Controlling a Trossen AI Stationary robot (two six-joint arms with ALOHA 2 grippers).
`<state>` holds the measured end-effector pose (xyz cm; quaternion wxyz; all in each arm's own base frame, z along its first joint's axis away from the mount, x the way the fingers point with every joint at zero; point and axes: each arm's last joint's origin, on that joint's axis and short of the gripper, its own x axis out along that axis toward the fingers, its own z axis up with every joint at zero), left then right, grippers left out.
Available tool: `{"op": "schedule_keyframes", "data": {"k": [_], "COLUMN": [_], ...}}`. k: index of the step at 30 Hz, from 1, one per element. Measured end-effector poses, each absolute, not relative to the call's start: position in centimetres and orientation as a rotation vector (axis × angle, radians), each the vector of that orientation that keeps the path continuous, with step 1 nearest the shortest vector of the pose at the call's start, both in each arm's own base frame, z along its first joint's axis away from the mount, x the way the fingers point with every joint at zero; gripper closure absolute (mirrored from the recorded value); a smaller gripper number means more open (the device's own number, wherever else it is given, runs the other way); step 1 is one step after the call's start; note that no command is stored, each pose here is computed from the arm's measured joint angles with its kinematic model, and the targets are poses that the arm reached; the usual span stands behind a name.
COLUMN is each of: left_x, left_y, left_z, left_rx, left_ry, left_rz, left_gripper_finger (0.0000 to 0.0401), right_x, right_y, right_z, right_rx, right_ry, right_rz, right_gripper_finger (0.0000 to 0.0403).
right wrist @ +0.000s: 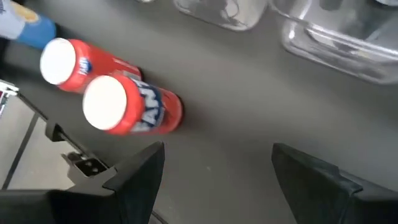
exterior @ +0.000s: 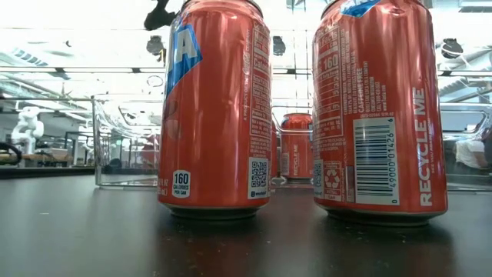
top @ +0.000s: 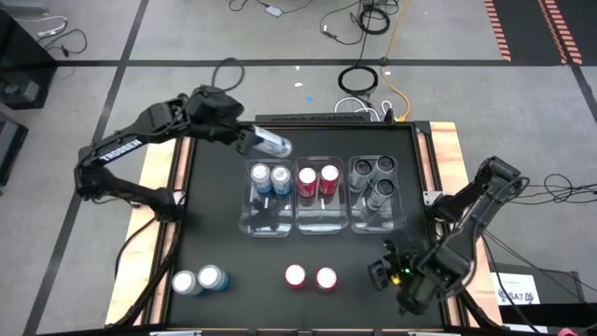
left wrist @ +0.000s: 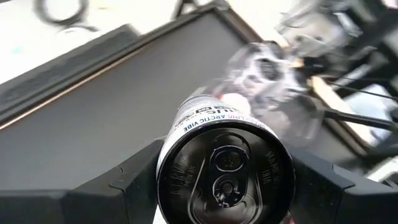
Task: Sort soda cans
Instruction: Put the white-blue soda can into the right transparent bin
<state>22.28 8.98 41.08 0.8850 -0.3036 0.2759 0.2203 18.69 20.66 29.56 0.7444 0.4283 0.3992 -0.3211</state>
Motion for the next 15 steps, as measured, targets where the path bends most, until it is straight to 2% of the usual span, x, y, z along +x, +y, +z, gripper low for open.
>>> {"op": "schedule_keyframes", "data": {"k": [7,15], "left_x": [28.4,36.3], "left_y": [6.1,2.5], "left_z": [42.6,43.6], "left_rx": [-0.553,-0.360], "left_ry": [0.511,0.509], "left_rz": [0.264,0.080], "left_gripper_finger": [0.0127,0.0127], "right_x": [16.7,16.1], "right_y": [21.4,21.9], "right_z": [29.4,29.2], "right_rx": [0.977,1.007], "right_ry": [0.872,0.865], "right_rz": [-0.769,-0.788], "right_gripper_finger": [0.0112,0.0112]}}
